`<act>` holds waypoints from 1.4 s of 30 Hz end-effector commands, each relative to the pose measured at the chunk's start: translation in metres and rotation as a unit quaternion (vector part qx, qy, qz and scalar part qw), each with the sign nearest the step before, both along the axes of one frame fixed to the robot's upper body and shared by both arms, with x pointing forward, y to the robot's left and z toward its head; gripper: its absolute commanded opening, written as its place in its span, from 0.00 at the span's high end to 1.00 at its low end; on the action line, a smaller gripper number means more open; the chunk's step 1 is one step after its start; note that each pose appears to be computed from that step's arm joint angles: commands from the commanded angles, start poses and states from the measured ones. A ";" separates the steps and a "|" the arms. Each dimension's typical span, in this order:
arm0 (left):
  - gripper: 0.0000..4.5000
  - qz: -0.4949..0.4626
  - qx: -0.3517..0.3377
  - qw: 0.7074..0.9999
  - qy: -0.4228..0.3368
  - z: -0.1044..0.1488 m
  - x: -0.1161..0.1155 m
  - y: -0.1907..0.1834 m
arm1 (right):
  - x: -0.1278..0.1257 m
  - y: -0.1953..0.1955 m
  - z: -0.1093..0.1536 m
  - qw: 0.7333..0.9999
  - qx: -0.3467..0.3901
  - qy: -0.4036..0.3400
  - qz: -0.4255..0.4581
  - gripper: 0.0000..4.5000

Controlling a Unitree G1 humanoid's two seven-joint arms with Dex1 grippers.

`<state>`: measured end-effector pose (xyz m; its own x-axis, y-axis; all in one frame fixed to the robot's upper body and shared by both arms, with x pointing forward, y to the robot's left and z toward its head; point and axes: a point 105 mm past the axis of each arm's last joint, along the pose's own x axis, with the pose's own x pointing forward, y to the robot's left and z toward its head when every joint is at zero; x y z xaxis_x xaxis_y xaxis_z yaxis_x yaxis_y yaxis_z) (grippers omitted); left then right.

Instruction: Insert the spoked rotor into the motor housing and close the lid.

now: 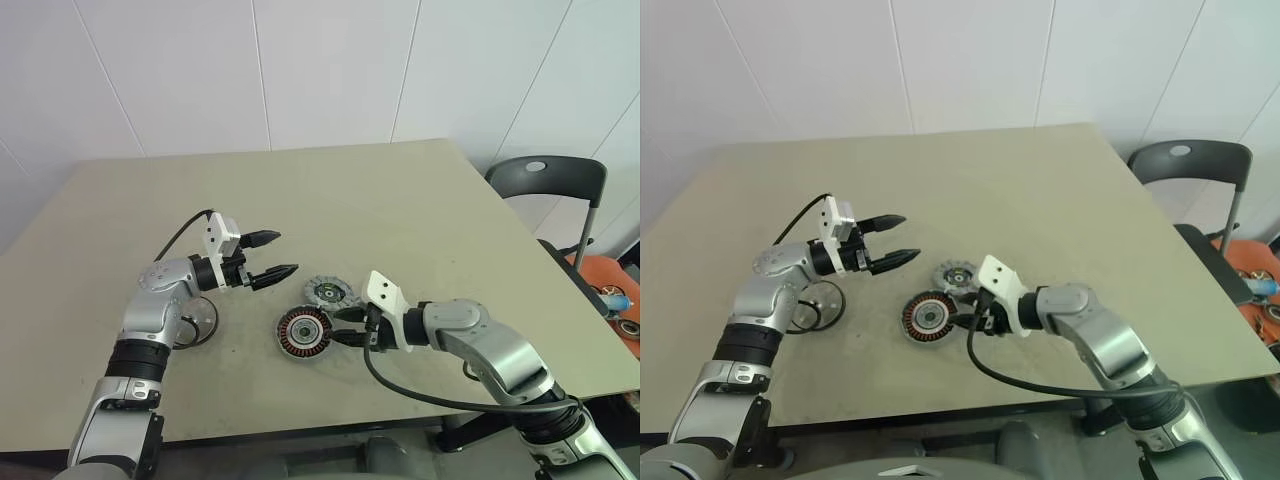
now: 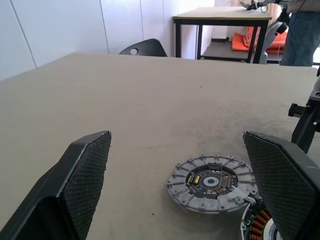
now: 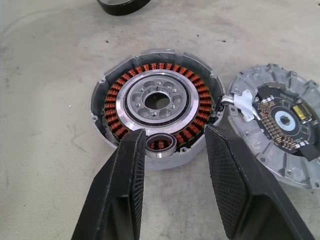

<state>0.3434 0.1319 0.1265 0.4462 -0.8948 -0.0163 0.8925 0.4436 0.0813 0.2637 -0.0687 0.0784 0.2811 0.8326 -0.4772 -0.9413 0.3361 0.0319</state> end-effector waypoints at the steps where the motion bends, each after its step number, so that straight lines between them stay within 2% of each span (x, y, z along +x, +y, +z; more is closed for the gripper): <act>1: 0.00 -0.002 0.001 1.000 -0.027 0.013 0.002 -0.001 | -0.002 0.009 0.005 1.000 0.011 -0.004 0.015 0.57; 13: 0.00 0.000 -0.001 0.999 -0.032 0.017 0.002 -0.002 | -0.004 0.019 -0.007 0.999 -0.017 0.000 0.028 0.57; 16: 0.00 0.001 -0.002 0.999 -0.033 0.018 0.002 -0.003 | -0.003 0.017 -0.008 0.999 -0.023 -0.001 0.027 0.68; 20: 0.00 0.002 -0.003 0.999 -0.034 0.019 0.002 -0.004 | -0.002 0.015 -0.008 0.999 -0.031 -0.003 0.029 0.95; 21: 0.00 0.002 -0.003 0.999 -0.035 0.020 0.002 -0.004 | -0.002 0.014 -0.008 0.999 -0.034 -0.004 0.030 0.99; 31: 0.00 0.004 -0.004 0.999 -0.037 0.022 0.003 -0.005 | 0.005 0.017 0.004 0.999 -0.013 -0.018 0.025 0.99; 39: 0.00 0.005 -0.004 0.999 -0.037 0.020 0.004 -0.004 | 0.001 0.015 0.008 0.998 -0.047 -0.023 0.046 0.99; 40: 0.00 0.005 -0.004 0.999 -0.037 0.020 0.004 -0.004 | 0.001 0.015 0.007 0.997 -0.052 -0.021 0.048 0.91; 42: 0.00 0.006 -0.005 0.999 -0.036 0.019 0.004 -0.004 | 0.000 0.014 0.005 0.997 -0.058 -0.015 0.050 0.80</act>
<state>0.3449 0.1289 0.1311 0.4611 -0.8873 -0.0012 0.8835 0.4590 0.0935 0.2647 -0.0589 0.0754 0.2224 0.7898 -0.5716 -0.9631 0.2691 -0.0029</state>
